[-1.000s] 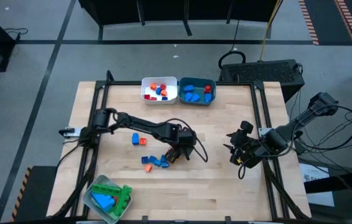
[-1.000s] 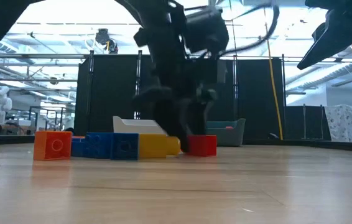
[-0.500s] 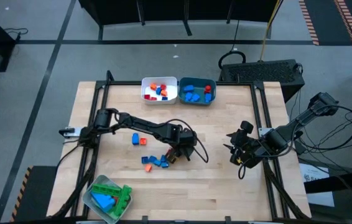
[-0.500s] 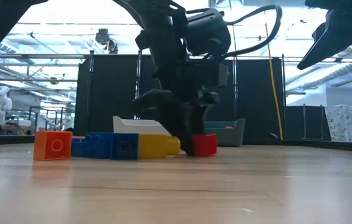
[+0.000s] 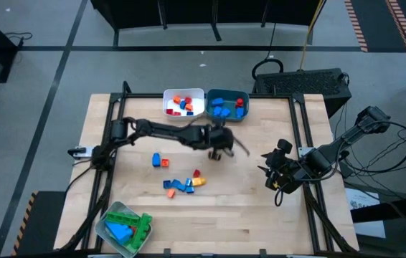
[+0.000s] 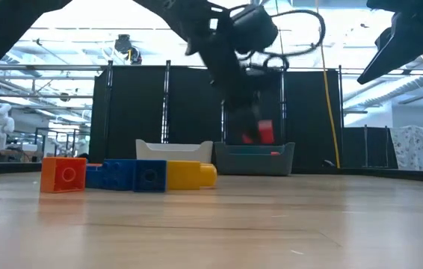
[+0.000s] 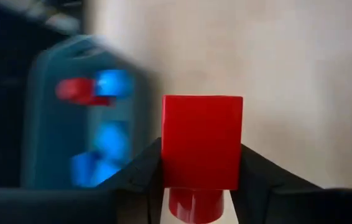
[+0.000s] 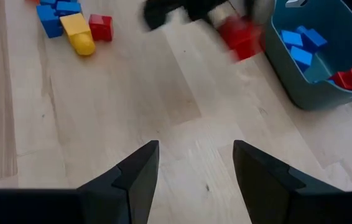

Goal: Sort blocks by size
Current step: Put the red 1 stud game piece into the blue bin, then put the yellow 1 stud game piece into the blue bin

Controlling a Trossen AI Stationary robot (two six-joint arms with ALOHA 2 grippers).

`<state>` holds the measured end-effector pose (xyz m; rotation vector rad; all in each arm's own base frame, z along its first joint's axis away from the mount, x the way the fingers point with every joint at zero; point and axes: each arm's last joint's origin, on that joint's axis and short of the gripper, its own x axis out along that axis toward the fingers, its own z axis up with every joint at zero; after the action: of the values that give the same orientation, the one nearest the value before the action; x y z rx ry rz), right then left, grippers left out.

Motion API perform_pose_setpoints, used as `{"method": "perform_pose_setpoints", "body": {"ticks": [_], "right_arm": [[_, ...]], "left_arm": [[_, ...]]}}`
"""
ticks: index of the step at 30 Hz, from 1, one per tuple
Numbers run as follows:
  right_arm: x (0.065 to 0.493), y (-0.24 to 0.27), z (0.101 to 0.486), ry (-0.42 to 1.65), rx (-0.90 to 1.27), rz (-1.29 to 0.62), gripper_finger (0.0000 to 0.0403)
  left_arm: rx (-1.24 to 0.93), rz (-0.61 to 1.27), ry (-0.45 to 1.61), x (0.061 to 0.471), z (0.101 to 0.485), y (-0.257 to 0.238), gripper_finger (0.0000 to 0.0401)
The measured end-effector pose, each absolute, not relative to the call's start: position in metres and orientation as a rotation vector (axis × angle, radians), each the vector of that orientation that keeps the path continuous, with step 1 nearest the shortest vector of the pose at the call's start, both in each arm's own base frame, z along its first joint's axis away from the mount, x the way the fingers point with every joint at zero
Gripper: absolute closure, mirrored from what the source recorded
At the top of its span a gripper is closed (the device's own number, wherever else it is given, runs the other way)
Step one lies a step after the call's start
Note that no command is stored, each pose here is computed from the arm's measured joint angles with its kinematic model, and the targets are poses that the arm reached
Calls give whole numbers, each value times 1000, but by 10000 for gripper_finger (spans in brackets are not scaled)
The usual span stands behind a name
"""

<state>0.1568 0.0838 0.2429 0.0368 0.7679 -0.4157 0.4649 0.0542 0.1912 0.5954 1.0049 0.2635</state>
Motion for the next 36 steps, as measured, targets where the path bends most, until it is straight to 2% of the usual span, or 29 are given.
{"method": "perform_pose_setpoints", "body": {"ticks": [4,8,13,18,25,32,36], "right_arm": [[157,84,243,769,35,-416,211],[157,84,243,768,36,-416,211],[157,84,243,768,36,-416,211],[157,84,243,768,36,-416,211],[157,84,243,767,40,-417,211],[157,84,243,767,37,-416,211],[157,84,243,767,36,-417,211]], "left_arm": [[472,452,921,469,223,103,266],[370,497,857,461,240,152,265],[245,432,866,444,236,194,248],[207,398,873,439,234,203,202],[270,283,919,446,231,178,125],[110,-139,1127,435,238,80,117],[70,-232,1291,426,233,19,117]]}}
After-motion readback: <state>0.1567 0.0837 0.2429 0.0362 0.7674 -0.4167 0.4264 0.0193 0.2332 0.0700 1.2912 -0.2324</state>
